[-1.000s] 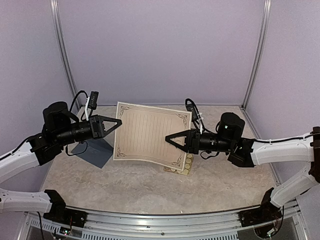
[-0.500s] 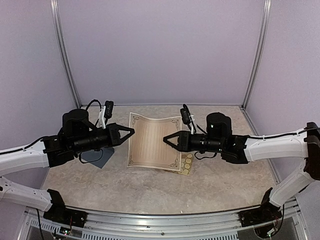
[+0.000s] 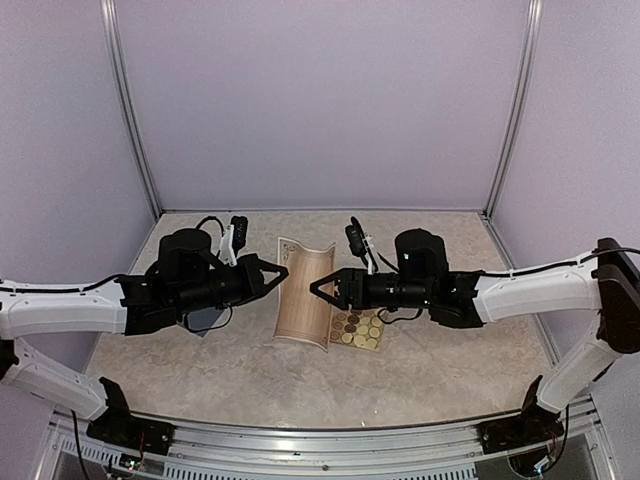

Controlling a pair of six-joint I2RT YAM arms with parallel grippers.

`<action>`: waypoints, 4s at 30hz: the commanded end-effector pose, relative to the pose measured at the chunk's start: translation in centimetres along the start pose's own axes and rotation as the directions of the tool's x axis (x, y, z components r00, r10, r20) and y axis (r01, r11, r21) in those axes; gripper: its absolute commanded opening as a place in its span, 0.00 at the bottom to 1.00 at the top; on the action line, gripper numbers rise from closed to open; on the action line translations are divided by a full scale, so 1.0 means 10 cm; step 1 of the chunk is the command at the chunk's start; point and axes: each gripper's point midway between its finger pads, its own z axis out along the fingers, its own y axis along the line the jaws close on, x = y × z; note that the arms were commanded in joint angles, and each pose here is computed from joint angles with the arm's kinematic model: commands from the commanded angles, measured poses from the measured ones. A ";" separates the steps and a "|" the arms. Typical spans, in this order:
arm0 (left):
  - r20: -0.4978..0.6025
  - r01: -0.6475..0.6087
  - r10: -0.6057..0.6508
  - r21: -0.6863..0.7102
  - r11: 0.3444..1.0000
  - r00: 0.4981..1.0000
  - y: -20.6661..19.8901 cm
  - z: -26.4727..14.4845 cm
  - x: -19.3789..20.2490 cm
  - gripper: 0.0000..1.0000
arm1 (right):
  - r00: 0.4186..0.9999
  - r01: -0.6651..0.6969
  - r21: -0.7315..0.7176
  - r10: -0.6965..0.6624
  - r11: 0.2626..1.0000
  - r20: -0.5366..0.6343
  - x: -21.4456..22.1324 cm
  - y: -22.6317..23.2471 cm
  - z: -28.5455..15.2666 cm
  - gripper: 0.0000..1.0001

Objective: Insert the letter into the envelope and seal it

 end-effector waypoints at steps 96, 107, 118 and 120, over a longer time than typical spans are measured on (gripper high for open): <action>-0.222 -0.057 -0.005 -0.271 0.961 0.975 0.78 0.59 0.57 0.00 | 0.925 -0.292 0.181 0.325 0.939 -0.198 0.85 -1.56 -0.18 0.36; -0.206 0.060 -0.099 -0.188 0.980 0.973 0.64 0.90 0.75 0.00 | 0.921 -0.310 0.165 0.339 0.936 -0.193 0.90 -1.58 -0.10 0.34; -0.174 0.128 -0.156 -0.165 0.978 0.972 0.62 1.21 0.89 0.00 | 0.916 -0.340 0.154 0.363 0.928 -0.168 0.90 -1.58 0.00 0.33; -0.166 0.133 -0.161 -0.166 0.977 0.973 0.62 1.25 0.91 0.00 | 0.918 -0.337 0.152 0.360 0.929 -0.169 0.89 -1.57 0.01 0.33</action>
